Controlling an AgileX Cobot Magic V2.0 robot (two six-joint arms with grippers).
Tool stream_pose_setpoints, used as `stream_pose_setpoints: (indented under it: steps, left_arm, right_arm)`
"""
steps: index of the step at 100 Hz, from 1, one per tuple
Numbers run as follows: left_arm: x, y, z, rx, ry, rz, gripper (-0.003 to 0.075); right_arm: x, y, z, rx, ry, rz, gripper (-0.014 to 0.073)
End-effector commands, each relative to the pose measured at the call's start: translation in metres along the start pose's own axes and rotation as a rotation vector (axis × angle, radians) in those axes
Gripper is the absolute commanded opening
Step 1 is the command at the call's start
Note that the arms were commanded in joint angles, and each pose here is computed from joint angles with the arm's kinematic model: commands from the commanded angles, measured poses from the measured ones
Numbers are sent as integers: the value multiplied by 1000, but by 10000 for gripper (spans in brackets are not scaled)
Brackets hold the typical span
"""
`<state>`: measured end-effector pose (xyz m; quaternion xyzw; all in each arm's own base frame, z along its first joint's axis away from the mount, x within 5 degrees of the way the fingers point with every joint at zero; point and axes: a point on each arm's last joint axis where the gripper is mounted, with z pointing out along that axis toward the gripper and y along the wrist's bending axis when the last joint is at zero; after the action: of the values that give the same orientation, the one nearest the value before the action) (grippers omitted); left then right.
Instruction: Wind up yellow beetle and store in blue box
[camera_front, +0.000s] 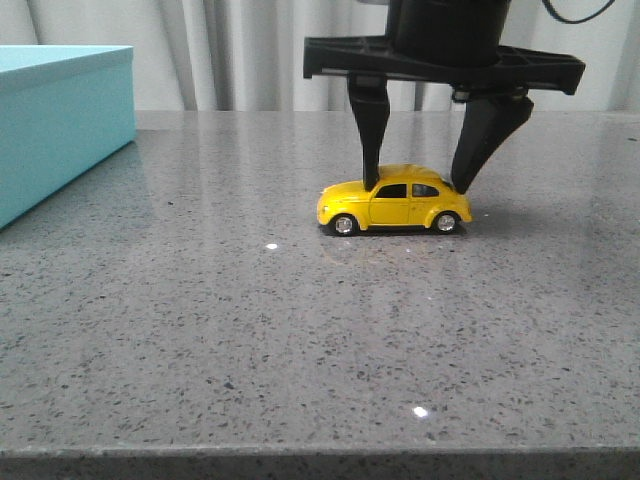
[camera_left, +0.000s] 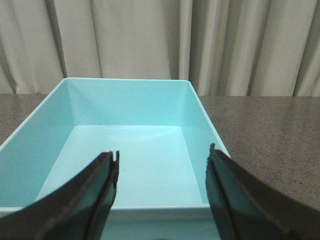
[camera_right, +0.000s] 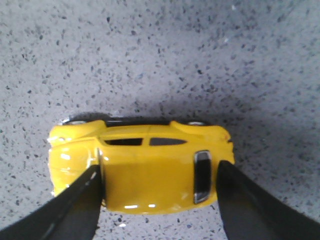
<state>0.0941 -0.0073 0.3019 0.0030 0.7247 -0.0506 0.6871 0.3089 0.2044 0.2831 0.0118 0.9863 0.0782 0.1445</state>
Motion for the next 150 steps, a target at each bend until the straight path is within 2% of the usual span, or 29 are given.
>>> stream_pose_setpoints:
  steps: [1, 39, 70, 87, 104, 118, 136, 150]
  left_arm:
    - [-18, -1, 0, 2, -103, -11, 386]
    - [-18, -1, 0, 2, -103, -11, 386]
    - [-18, -1, 0, 2, -103, -11, 386]
    - [-18, -1, 0, 2, -103, -11, 386]
    - [-18, -1, 0, 2, -103, -11, 386]
    - [-18, -1, 0, 2, -103, -11, 386]
    - [-18, -1, 0, 2, -103, -11, 386]
    - [-18, -1, 0, 2, -103, -11, 386]
  right_arm:
    - [-6, 1, -21, -26, -70, -5, 490]
    - [-8, 2, -22, -40, -91, 0, 490]
    - [-18, -23, -24, 2, -76, 64, 490]
    - [-18, -45, -22, 48, -69, 88, 490]
    - [-13, -78, -18, 147, -75, 96, 490]
    - [-13, -101, -22, 173, -90, 107, 490]
    - [-19, -106, -31, 138, -170, 98, 490]
    - [-18, -96, -65, 47, -282, 101, 490]
